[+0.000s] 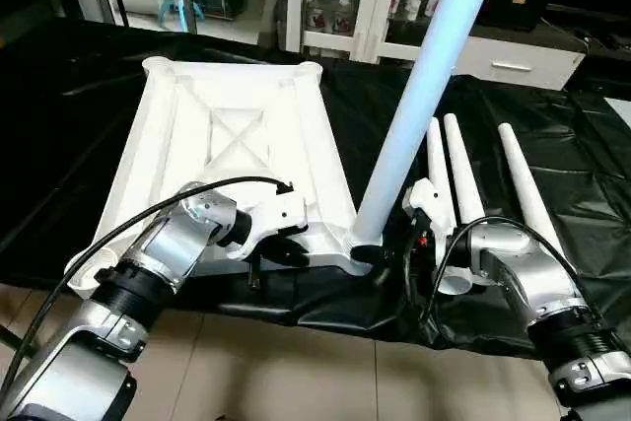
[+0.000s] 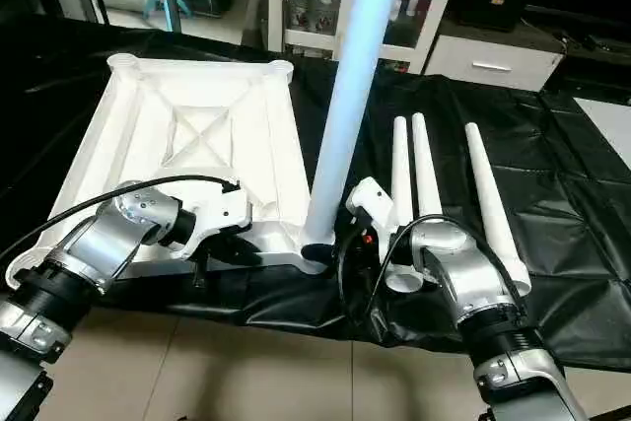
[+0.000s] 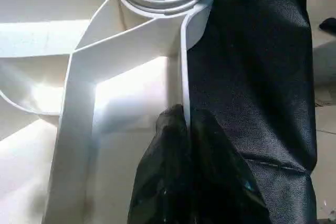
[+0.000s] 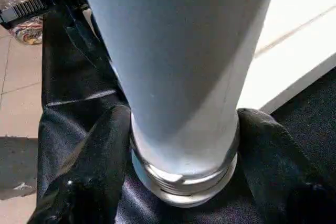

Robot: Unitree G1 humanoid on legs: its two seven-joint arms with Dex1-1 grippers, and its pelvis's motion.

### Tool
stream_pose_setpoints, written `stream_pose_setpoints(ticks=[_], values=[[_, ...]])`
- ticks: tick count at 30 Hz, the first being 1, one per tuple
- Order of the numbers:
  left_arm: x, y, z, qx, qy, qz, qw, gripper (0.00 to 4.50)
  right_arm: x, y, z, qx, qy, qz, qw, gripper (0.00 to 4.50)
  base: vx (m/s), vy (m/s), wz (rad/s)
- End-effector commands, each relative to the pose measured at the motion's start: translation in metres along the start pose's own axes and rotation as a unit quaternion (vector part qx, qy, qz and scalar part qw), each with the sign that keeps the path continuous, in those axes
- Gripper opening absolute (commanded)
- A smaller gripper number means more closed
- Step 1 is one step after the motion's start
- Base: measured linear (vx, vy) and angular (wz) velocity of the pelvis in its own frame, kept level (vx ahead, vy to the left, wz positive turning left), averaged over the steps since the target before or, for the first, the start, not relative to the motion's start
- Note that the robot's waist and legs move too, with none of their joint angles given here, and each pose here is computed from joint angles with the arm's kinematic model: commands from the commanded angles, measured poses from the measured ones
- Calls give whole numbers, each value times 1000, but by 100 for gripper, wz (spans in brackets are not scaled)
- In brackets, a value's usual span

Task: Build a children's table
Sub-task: Rotate leg to tighten

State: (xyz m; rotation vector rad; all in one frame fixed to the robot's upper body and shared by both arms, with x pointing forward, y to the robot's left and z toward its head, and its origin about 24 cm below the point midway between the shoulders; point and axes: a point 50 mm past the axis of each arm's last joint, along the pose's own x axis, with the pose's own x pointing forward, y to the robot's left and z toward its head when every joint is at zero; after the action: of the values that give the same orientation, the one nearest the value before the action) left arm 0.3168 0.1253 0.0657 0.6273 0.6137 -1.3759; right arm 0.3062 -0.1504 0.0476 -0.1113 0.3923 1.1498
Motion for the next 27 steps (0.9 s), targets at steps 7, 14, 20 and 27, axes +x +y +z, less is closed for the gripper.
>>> stream_pose_setpoints(ticks=[7,14,20,27], values=[[20,-9,-17,-41,34,-9,999,0,5,-9,-15,24,24,-77,996,270,0,0,0],[31,6,-6,-92,4,79,993,0,27,-16,-22,99,2,-201,975,269,-7,0,-1],[39,20,4,-134,-2,172,976,0,52,-20,-21,175,-16,-315,933,269,0,0,0],[44,30,14,-140,1,232,963,0,85,-15,-11,210,-2,-427,879,268,0,0,0]])
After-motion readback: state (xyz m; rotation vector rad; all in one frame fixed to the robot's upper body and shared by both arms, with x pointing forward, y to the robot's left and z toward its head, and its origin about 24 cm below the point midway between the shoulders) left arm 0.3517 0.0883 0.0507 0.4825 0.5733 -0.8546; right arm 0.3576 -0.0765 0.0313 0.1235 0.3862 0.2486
